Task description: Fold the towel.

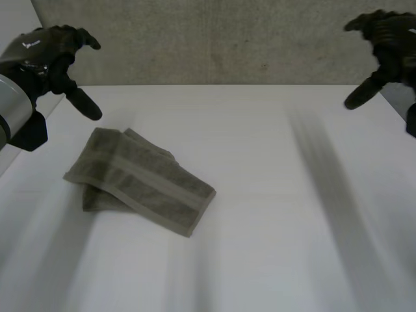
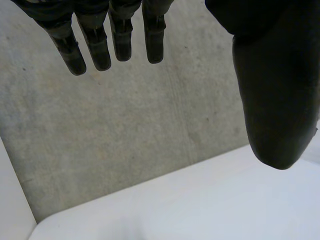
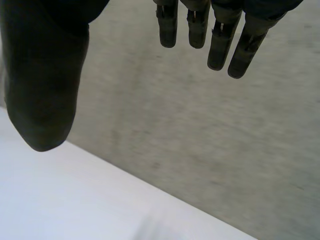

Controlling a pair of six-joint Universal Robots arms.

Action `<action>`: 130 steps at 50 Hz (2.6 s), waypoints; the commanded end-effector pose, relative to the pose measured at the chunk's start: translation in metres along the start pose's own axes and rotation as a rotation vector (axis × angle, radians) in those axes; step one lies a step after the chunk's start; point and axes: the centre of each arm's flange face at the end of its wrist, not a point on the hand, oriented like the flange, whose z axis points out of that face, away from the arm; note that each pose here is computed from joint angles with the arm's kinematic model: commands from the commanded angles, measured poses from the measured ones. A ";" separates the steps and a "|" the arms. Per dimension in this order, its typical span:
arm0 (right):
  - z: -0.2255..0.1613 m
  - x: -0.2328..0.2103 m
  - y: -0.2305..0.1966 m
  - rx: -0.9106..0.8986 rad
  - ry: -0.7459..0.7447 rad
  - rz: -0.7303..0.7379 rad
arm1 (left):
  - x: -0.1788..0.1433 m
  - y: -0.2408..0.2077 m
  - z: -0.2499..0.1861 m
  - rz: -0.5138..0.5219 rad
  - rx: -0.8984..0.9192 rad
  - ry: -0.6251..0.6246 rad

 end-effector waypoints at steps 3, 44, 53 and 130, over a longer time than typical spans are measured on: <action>-0.011 -0.043 0.020 -0.075 -0.289 0.013 | -0.002 0.067 0.019 0.174 -0.150 0.084; 0.010 -0.038 0.070 -0.214 -0.264 -0.037 | -0.004 0.172 0.086 0.551 -0.272 0.181; 0.014 -0.022 0.053 -0.161 -0.215 -0.050 | 0.093 0.060 0.052 0.374 0.061 0.326; -0.035 -0.148 0.146 -0.341 -0.347 -0.123 | 0.022 0.187 0.143 0.230 -0.339 0.377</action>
